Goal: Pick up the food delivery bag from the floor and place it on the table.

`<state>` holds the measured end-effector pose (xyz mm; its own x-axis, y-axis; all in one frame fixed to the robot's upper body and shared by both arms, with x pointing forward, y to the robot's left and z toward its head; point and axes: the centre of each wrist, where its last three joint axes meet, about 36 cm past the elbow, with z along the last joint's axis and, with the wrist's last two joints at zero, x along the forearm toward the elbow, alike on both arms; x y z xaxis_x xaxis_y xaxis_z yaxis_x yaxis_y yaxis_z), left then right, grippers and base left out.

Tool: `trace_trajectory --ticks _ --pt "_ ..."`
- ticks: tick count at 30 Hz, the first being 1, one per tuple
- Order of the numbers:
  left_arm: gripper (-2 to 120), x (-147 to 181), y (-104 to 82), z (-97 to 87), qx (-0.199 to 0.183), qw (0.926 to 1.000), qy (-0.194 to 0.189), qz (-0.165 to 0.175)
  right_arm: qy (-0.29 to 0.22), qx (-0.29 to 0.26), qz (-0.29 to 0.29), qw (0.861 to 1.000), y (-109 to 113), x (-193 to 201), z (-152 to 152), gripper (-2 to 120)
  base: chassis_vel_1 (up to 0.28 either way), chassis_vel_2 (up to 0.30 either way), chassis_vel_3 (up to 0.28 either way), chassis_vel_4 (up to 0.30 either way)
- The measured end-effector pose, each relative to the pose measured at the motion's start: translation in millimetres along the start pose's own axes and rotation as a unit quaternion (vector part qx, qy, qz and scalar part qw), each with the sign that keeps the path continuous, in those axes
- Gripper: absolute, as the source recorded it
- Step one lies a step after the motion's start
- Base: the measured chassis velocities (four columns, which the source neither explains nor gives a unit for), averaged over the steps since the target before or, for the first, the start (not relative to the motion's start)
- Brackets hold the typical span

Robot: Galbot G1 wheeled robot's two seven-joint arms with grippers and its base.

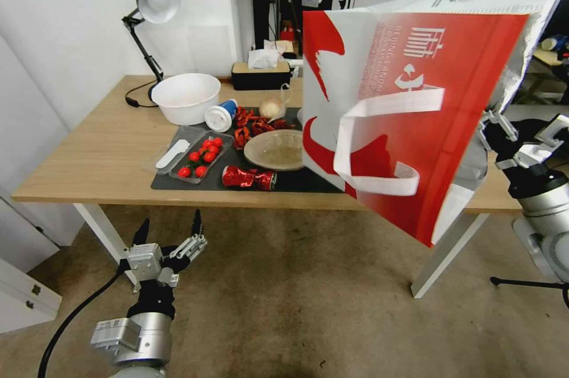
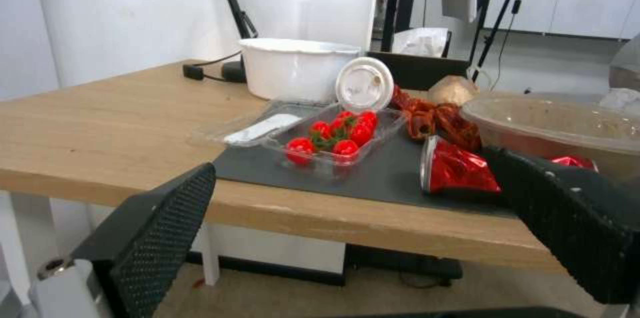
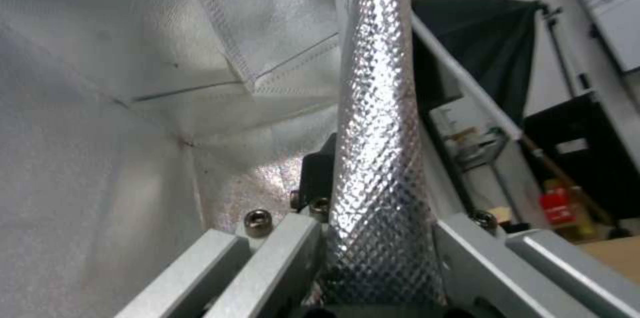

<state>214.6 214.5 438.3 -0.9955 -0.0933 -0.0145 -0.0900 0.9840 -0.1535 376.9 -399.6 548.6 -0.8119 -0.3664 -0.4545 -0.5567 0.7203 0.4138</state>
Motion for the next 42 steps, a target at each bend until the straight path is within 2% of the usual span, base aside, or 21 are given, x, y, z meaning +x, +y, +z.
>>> trace_trajectory --ticks 5,15,22,26,33,42 --pt "100 0 -0.4 1.3 -0.001 1.0 0.0 0.0 -0.014 0.012 0.074 0.997 9 -10 -3 0 0.0 0.0 0.0 0.0" --pt "100 1 -1.0 3.0 -0.002 1.0 0.0 0.0 -0.015 0.043 0.147 0.988 13 -17 -8 0 0.0 0.0 0.0 0.0" --pt "100 2 -0.9 3.5 -0.003 1.0 -0.001 -0.001 0.019 0.075 0.198 0.977 18 -22 -13 0 0.0 0.0 0.0 0.0" --pt "100 2 -0.7 4.4 -0.004 1.0 0.0 -0.002 0.035 0.072 0.221 0.972 22 -27 -17 0 0.0 0.0 0.0 0.0" --pt "100 1 -0.2 6.1 -0.006 1.0 0.001 -0.003 0.075 0.056 0.283 0.955 34 -39 -31 0 0.0 0.0 0.0 0.0" --pt "100 0 0.5 6.7 -0.008 1.0 0.002 -0.003 0.13 0.065 0.298 0.943 43 -53 -51 0 0.0 0.0 0.0 0.0"
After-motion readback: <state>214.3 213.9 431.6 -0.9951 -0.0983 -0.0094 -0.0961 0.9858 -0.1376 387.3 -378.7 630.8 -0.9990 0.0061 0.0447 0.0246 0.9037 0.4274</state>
